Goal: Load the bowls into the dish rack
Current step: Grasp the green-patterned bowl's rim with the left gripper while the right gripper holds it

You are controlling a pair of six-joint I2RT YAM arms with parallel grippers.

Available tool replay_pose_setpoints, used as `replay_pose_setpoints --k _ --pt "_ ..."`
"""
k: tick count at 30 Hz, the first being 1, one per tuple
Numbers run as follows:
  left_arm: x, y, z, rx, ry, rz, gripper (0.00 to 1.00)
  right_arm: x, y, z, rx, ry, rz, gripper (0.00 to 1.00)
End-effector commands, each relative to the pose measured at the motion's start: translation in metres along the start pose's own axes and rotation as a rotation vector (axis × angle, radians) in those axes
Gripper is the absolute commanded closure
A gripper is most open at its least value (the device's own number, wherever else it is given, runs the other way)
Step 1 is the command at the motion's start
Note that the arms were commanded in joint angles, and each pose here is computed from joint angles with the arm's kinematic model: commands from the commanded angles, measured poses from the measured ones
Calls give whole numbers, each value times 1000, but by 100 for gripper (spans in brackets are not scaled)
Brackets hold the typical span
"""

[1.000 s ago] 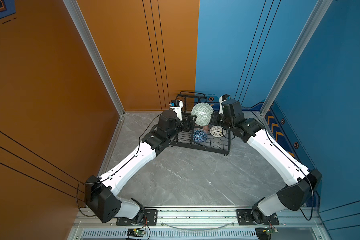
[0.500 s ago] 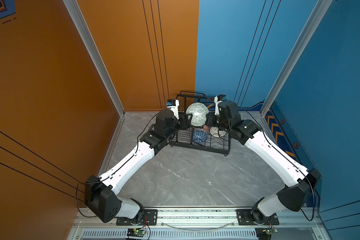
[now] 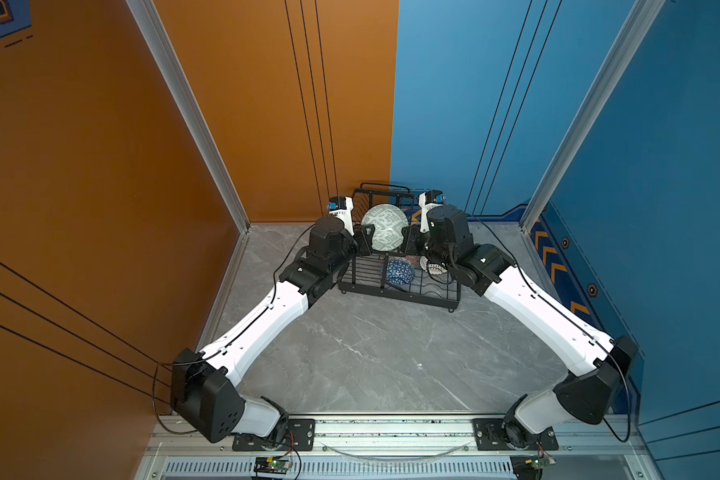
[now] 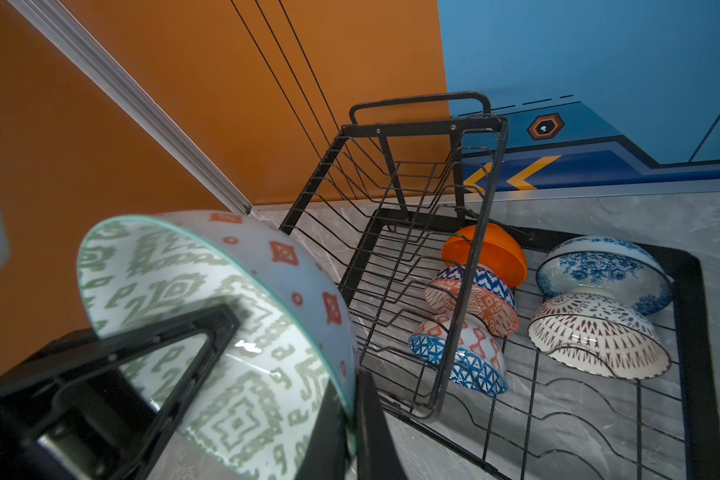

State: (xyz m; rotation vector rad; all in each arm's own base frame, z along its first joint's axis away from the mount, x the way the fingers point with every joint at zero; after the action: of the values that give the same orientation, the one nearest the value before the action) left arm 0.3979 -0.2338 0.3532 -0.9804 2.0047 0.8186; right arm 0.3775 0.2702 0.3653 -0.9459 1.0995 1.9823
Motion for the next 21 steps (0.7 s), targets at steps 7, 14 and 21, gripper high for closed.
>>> replay_pose_setpoints --k 7,14,21 --pt "-3 5 15 -44 -18 -28 100 -33 14 3 -40 -81 -108 73" --pt "-33 27 40 -212 -63 -213 100 -51 32 12 -148 -233 -134 37" --pt "-61 46 51 -353 -144 -418 100 -66 26 34 -329 -468 -153 27"
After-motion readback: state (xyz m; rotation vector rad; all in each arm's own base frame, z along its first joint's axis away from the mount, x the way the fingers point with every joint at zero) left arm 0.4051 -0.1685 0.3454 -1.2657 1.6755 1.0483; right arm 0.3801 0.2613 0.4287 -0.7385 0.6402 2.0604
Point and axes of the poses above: each gripper's point midway between its finger pads, its own y axis back along the fingers, its own z axis along the line the jaws close on, x = y × z, the point moved 1 cm from there along y, back along the fingers
